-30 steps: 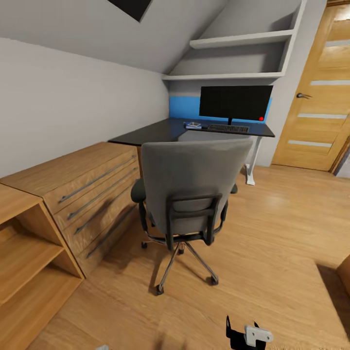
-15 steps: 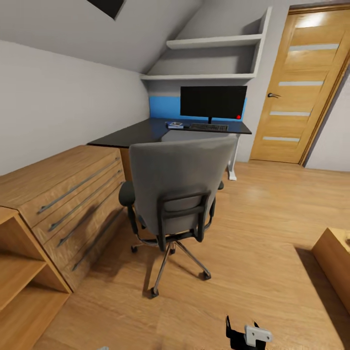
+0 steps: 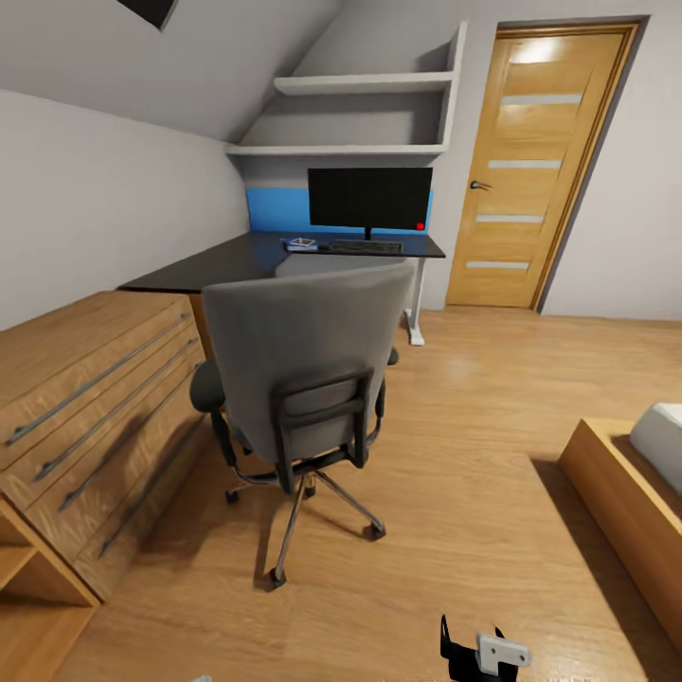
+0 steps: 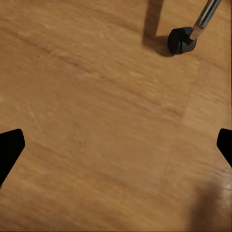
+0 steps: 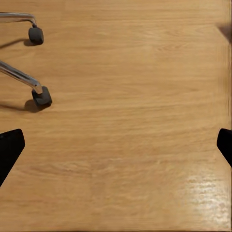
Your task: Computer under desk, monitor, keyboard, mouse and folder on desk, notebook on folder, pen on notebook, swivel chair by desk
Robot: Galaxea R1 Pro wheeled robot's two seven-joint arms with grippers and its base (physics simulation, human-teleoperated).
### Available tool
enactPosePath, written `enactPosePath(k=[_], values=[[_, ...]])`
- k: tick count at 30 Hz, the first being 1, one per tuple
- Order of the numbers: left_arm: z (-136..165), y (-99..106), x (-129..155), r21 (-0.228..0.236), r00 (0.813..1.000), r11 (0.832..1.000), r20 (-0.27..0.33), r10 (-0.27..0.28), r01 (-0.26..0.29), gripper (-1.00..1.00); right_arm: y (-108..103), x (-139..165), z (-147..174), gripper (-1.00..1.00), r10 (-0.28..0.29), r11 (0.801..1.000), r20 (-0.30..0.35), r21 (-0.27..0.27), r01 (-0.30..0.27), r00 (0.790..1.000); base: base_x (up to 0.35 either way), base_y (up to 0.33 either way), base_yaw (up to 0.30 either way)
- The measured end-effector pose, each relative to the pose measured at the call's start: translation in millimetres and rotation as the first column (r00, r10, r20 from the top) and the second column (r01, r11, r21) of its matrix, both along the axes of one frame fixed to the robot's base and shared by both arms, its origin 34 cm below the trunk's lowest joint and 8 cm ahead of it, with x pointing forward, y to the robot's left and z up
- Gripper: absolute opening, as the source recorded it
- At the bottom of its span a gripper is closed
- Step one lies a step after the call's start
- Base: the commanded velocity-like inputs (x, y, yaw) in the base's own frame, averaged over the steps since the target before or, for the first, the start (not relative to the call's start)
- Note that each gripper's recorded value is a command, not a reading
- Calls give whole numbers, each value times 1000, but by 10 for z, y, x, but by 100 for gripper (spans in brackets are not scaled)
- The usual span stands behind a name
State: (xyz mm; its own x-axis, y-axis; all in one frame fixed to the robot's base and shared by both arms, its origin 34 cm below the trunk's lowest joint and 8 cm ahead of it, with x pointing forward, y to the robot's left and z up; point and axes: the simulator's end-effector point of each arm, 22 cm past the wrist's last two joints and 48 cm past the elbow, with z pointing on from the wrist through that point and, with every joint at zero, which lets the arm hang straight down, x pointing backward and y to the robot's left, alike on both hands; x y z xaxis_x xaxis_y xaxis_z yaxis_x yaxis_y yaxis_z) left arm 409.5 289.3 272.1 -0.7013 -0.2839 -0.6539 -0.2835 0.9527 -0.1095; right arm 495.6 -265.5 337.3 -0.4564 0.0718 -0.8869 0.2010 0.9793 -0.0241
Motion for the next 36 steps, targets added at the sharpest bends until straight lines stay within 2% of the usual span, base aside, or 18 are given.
enactPosePath(k=[6,24,36], values=[[0,0,0,0,1000,1000,0,0,0,100,-1,-1,0,100,0,1000,0,0,0,1000,34,121,-270],[-1,0,-1,0,1000,1000,0,0,0,100,7,1,0,100,2,1000,0,0,-2,1000,3,8,-258],[0,0,-1,0,1000,1000,0,0,0,100,18,5,6,100,3,1000,3,1,-3,1000,0,0,-101]])
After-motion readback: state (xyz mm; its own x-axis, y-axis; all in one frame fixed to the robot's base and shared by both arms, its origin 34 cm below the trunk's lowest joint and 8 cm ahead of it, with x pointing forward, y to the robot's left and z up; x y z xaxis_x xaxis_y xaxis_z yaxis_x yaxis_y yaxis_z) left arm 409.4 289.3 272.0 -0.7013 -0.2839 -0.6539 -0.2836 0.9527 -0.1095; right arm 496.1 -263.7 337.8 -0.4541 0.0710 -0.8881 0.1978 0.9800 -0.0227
